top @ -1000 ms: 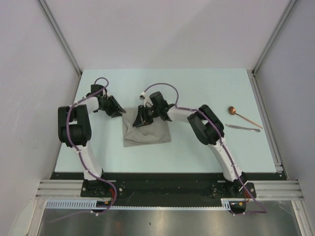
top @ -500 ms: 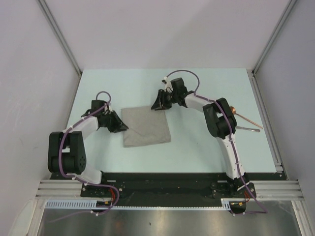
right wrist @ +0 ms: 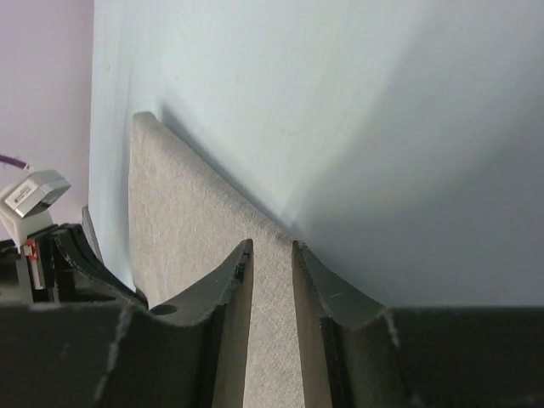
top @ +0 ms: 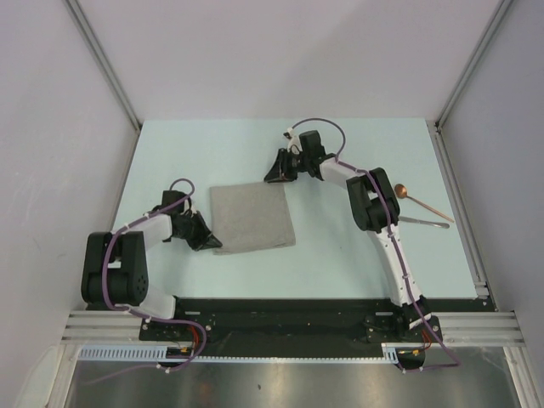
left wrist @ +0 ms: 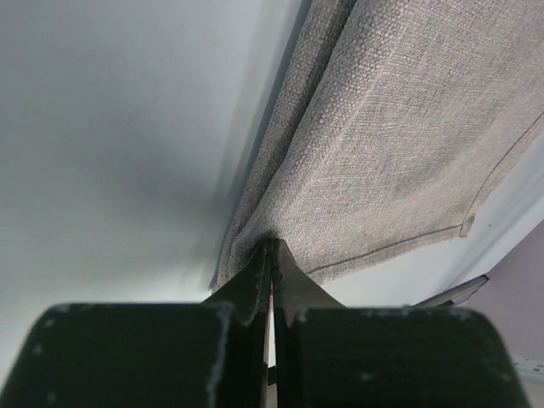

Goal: Fold the napkin into a case and place the utensils inside
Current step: Smooth out the square-folded napkin at the center of the board.

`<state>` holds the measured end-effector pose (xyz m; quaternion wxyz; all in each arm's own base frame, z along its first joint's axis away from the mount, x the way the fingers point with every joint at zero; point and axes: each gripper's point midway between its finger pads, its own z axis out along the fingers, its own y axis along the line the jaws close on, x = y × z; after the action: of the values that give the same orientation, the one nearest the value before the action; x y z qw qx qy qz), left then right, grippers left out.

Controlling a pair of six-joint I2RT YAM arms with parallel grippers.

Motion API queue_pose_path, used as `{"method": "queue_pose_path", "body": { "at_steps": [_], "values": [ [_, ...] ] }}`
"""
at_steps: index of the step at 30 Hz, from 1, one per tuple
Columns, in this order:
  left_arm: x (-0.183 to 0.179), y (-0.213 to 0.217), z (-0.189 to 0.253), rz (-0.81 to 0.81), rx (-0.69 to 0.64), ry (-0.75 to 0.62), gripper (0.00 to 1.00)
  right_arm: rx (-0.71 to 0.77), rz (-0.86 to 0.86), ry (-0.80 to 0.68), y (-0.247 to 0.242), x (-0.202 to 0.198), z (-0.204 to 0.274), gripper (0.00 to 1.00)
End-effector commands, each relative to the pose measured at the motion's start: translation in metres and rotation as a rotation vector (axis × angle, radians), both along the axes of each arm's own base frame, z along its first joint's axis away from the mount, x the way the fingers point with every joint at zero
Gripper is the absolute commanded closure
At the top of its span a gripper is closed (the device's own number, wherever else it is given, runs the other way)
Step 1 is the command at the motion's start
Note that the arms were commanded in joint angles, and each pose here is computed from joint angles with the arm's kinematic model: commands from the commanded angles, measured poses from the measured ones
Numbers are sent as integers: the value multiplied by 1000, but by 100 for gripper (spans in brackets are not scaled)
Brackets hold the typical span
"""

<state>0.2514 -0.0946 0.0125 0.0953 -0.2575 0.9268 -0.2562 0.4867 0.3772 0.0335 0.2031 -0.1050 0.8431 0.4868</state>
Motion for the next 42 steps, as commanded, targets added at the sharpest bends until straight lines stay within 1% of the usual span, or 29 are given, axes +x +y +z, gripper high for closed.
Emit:
{"method": "queue_pose_path", "body": {
  "at_steps": [1,3,4,7,8,11,12,13,14,15,17,18,19,20,21,22,23,27,29,31,33,34,35,36,37,39,40,41,42],
  "values": [
    [-14,21,-6,27,131,17,99,-15,-49,-34,-10,28,-10,70],
    [-14,23,-2,24,146,1,98,-25,-60,-21,-14,33,-15,70],
    [-13,24,-1,16,153,-4,98,-18,-56,-26,-13,35,-11,71],
    [-3,18,19,-24,120,-85,94,-12,-60,-60,-12,41,7,70],
    [4,17,32,-27,119,-129,89,-19,-73,-66,-12,44,15,70],
    [16,3,62,-81,40,-232,78,-31,-93,-80,-18,51,45,69],
    [19,-1,71,-92,16,-261,77,-39,-100,-82,-19,50,51,68],
    [21,-5,77,-100,-7,-280,76,-42,-104,-119,-21,50,73,67],
    [24,-11,85,-114,-47,-303,75,-69,-124,-115,-26,49,77,66],
    [24,-14,85,-117,-62,-300,75,-79,-124,-113,-28,45,80,66],
    [22,-18,81,-116,-95,-286,77,-66,-114,-139,-27,34,104,65],
    [20,-17,72,-110,-93,-254,78,-70,-102,-106,-28,23,93,64],
    [13,-17,63,-107,-91,-222,80,-48,-96,-101,-27,18,94,64],
    [11,-17,58,-105,-95,-211,80,-14,-64,-108,-21,6,108,63],
    [8,-17,53,-102,-95,-195,81,-21,-51,-49,-23,-10,85,63],
    [1,-16,43,-97,-89,-162,82,18,-35,-74,-17,-14,90,63],
    [-1,-14,39,-92,-81,-150,83,54,-12,-59,-12,-25,95,63],
    [-13,-9,20,-69,-48,-102,85,55,-7,-19,-12,-35,61,64],
    [-19,-6,12,-59,-32,-69,85,55,-9,-19,-13,-32,51,65],
    [-24,1,5,-41,14,-38,87,35,-21,-3,-19,-24,32,65],
    [-24,7,5,-17,51,-39,89,25,-37,-36,-26,-5,31,65],
    [-26,15,1,14,95,-23,91,13,-40,-21,-28,-1,17,65],
    [-26,17,0,32,110,-24,91,26,-38,-64,-26,13,29,65],
    [-27,18,-1,41,112,-24,91,3,-32,-64,-30,18,20,65],
    [-31,20,-7,53,122,-9,91,-25,-37,-20,-36,19,1,65],
    [-36,18,-15,55,114,20,91,-21,-37,-56,-35,34,5,65],
    [-36,18,-18,54,113,27,93,-20,-33,-49,-37,38,4,65],
    [-37,15,-18,44,94,32,94,-26,-33,-24,-38,39,-10,65],
    [-36,13,-18,35,81,29,95,-15,-34,-40,-36,45,-2,65]
  ]
}}
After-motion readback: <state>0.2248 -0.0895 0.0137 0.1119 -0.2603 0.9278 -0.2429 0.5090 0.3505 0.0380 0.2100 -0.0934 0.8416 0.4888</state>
